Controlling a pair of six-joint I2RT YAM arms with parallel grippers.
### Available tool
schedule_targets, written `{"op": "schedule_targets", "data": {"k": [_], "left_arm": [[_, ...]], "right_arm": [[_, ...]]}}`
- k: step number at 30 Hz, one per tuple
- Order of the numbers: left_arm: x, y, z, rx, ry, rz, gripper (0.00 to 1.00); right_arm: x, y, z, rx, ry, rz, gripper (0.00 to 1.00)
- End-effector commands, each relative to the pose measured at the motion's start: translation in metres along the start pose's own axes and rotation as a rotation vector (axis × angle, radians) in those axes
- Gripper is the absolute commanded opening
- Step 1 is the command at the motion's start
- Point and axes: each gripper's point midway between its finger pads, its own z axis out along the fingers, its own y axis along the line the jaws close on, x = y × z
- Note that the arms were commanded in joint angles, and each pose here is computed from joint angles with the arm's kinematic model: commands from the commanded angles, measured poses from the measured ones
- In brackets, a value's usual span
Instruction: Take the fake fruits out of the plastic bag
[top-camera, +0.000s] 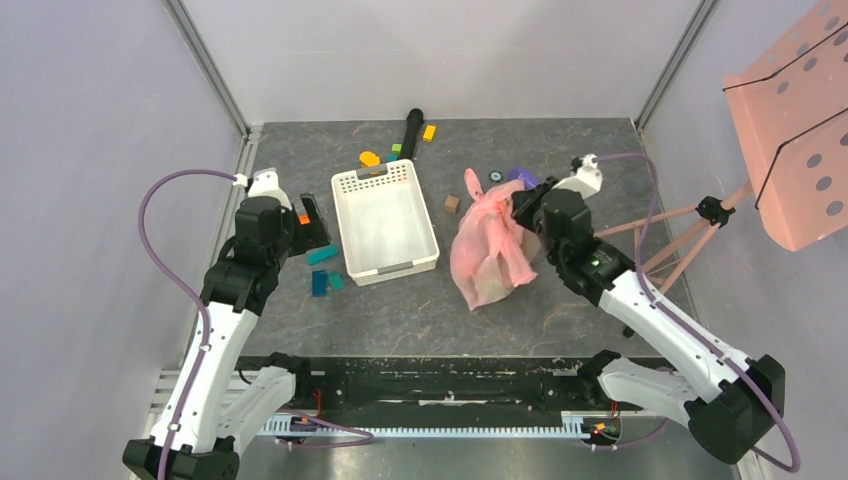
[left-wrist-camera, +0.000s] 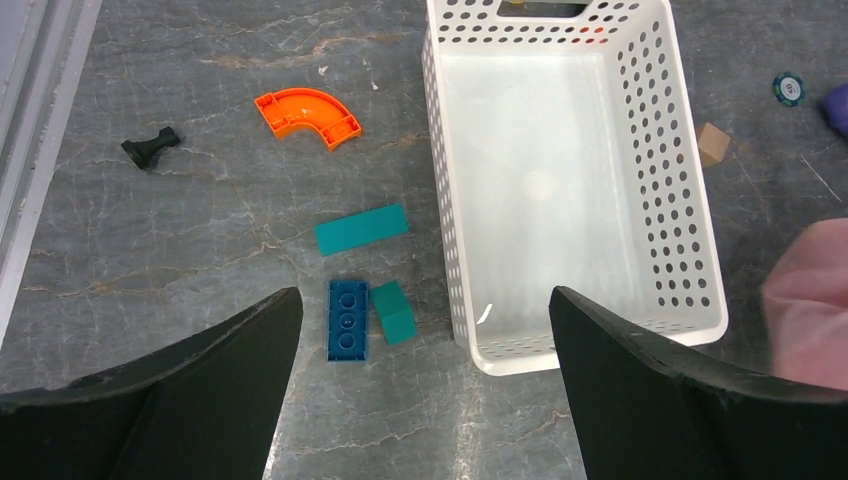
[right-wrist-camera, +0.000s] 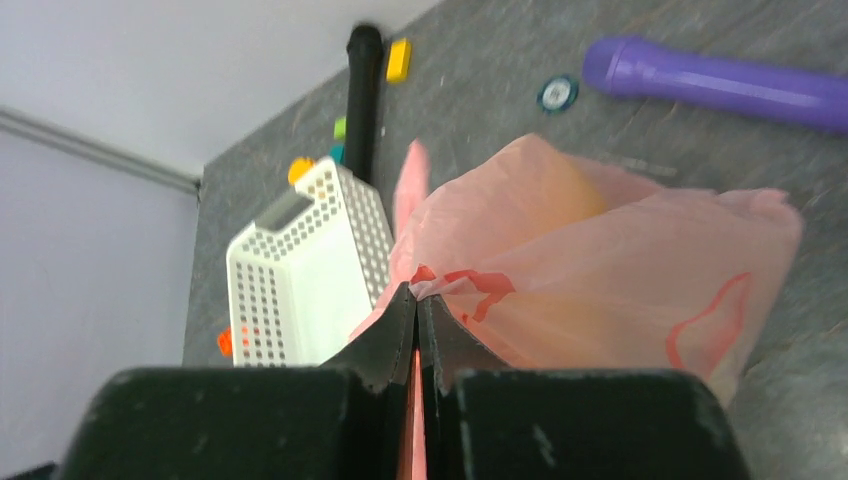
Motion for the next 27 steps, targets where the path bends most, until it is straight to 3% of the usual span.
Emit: {"op": "schedule_targets", "data": {"k": [1, 5, 8, 9, 10, 12, 14, 15, 19, 22, 27], "left_arm": [[-0.007, -0.007, 0.001, 0.048, -0.03, 0.031, 1.0], [-0.008, -0.01, -0.001, 0.065, -0.037, 0.031, 1.0], [-0.008, -0.016, -0.003, 0.102, -0.045, 0.036, 1.0], [-0.008, -0.02, -0.004, 0.121, -0.046, 0.04, 1.0], [-0.008, -0.025, -0.004, 0.144, -0.045, 0.046, 1.0], [-0.007, -0.033, -0.006, 0.183, -0.042, 0.057, 1.0], [-0.006, -0.04, -0.006, 0.214, -0.036, 0.065, 1.0], [-0.006, -0.044, -0.006, 0.23, -0.031, 0.068, 1.0], [-0.009, -0.07, -0.012, 0.339, -0.017, 0.045, 1.0], [-0.006, -0.1, -0.019, 0.416, -0.008, 0.038, 1.0], [0.023, -0.159, -0.026, 0.485, 0.033, 0.116, 1.0]], "right_arm": [[0.022, 0.028, 0.0, -0.054, -0.013, 0.1, 0.0], [0.048, 0.042, -0.008, -0.062, 0.009, 0.054, 0.0], [0.051, 0.026, -0.013, -0.02, 0.0, 0.03, 0.0], [0.051, 0.016, -0.015, 0.0, -0.01, 0.018, 0.06], [0.049, 0.007, -0.018, 0.019, -0.027, 0.0, 0.2], [0.042, -0.009, -0.024, 0.05, -0.062, -0.049, 0.64], [0.032, -0.025, -0.032, 0.095, -0.091, -0.128, 0.87], [0.026, -0.029, -0.035, 0.107, -0.106, -0.167, 0.94], [0.007, -0.032, -0.044, 0.081, -0.113, -0.398, 0.98], [0.002, -0.027, -0.041, 0.052, -0.008, -0.6, 0.98], [0.012, -0.054, -0.013, 0.052, 0.233, -0.636, 0.94]]}}
